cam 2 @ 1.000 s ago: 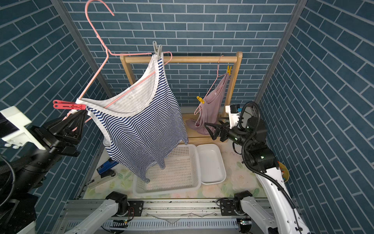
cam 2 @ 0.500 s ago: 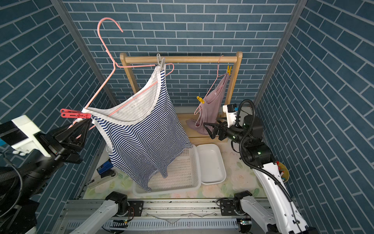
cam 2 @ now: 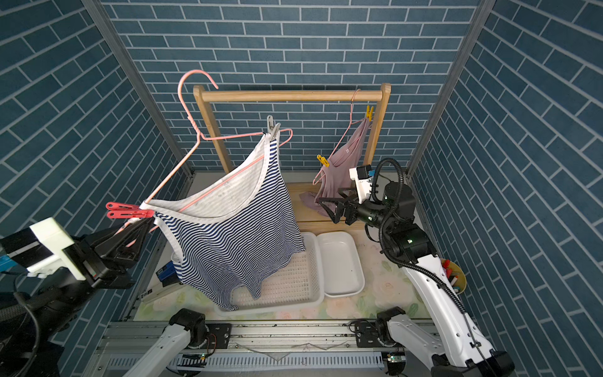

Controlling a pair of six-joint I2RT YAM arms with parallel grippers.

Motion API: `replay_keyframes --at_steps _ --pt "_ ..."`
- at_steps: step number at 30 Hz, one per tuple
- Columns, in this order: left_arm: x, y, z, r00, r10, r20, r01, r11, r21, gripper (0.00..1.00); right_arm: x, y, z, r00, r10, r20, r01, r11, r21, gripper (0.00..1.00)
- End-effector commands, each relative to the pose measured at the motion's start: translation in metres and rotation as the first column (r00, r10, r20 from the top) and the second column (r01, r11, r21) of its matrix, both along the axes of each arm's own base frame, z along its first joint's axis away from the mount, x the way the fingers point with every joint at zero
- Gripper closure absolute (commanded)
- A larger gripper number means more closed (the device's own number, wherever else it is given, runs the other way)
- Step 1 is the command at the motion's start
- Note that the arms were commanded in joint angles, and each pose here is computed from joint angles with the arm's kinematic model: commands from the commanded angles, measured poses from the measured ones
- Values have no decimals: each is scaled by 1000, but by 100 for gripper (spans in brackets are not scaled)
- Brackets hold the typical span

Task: Remove the clothespins securing tank tops to the hanger
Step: Remove the clothespin from the hanger.

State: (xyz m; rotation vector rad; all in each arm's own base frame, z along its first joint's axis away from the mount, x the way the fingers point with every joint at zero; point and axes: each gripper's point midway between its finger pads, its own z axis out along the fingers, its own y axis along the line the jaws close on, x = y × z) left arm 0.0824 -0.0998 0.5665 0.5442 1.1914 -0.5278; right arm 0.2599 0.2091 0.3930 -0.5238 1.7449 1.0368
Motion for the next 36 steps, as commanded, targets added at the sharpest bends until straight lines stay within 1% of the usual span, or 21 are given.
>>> replay_keyframes --at_steps 1,6,10,14,16,18,22,23,27,30,32,34,36 --pt "-7 -4 1 999 -26 46 24 999 29 100 0 1 21 999 -3 37 2 1000 28 1" --pt "1 -9 -13 999 -39 18 38 997 62 100 5 3 30 998 0 57 1 1000 -6 1" --pt "12 -13 -24 999 -44 -13 45 995 84 100 10 -1 38 995 -29 91 34 998 -49 1" --pt "20 -25 -34 993 -102 -51 107 987 118 100 9 -6 53 987 -46 151 61 993 -96 1" --pt "22 -30 -37 990 -126 -61 134 982 132 100 8 -6 62 984 -33 174 53 992 -112 1" --pt "24 -33 -39 988 -140 -60 147 979 142 100 7 -2 69 984 -5 177 27 992 -123 1" --pt "33 -35 -45 989 -132 -63 140 979 148 100 1 12 82 980 113 161 -89 985 -149 1" --pt "47 -39 -52 986 -135 -95 148 977 153 100 1 14 84 978 129 166 -104 983 -155 1" --pt "53 -42 -57 986 -144 -85 156 976 153 100 2 17 84 969 178 171 -144 970 -197 1" --pt "55 -46 -58 984 -160 -77 171 972 161 100 2 19 87 959 237 154 -209 962 -175 1" --pt "65 -48 -68 983 -151 -104 168 969 182 100 8 22 88 957 258 135 -237 959 -154 1" --pt "70 -50 -74 980 -156 -119 177 965 192 100 12 25 87 953 274 129 -254 956 -150 1" --pt "69 -53 -74 978 -177 -110 195 963 186 100 14 24 86 951 282 130 -262 953 -149 1"
